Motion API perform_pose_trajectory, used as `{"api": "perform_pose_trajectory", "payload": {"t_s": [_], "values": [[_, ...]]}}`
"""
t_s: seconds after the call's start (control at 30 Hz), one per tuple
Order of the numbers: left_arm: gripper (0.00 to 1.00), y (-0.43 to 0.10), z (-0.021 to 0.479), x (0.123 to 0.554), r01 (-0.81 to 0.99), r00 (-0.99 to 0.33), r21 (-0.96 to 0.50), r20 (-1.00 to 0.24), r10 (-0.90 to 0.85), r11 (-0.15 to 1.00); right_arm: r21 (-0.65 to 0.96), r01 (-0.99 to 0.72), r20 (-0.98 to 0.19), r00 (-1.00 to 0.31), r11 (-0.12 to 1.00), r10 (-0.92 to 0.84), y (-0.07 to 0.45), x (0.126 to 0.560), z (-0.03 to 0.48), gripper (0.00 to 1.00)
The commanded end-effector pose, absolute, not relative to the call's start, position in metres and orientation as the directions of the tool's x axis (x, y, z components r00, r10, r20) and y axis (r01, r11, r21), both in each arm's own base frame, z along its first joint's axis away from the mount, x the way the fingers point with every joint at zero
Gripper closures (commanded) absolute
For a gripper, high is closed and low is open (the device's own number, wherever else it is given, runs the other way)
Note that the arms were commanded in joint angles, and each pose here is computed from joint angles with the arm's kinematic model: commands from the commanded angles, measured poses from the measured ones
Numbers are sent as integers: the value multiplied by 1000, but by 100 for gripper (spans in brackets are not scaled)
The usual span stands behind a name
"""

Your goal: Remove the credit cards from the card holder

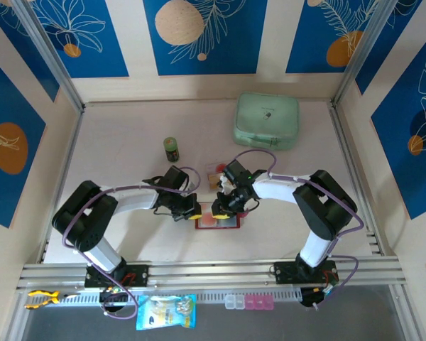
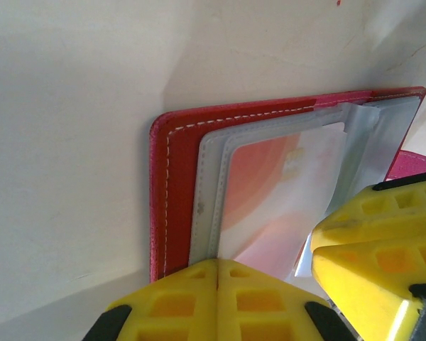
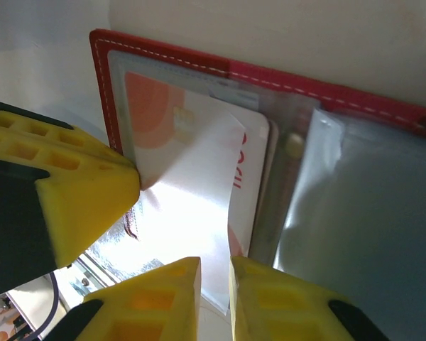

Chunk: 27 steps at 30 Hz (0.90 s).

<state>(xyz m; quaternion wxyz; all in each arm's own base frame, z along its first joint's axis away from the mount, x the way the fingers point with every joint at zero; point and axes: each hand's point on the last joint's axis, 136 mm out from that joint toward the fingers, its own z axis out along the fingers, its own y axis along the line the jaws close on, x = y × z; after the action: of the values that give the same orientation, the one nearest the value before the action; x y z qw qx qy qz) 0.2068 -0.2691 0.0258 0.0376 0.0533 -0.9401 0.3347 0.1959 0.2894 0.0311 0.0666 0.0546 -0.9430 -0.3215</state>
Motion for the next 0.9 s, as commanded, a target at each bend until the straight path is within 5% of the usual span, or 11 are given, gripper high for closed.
{"api": "perform_pose_trajectory", "payload": {"t_s": [0.0, 0.87], "values": [[96, -257, 11, 196, -141, -987, -581, 145, -69, 801, 638, -68, 94, -982, 767, -165, 295, 198, 34, 82], [95, -254, 11, 194, -147, -986, -573, 148, -75, 806, 533, -83, 87, -985, 842, -152, 280, 198, 29, 72]]}}
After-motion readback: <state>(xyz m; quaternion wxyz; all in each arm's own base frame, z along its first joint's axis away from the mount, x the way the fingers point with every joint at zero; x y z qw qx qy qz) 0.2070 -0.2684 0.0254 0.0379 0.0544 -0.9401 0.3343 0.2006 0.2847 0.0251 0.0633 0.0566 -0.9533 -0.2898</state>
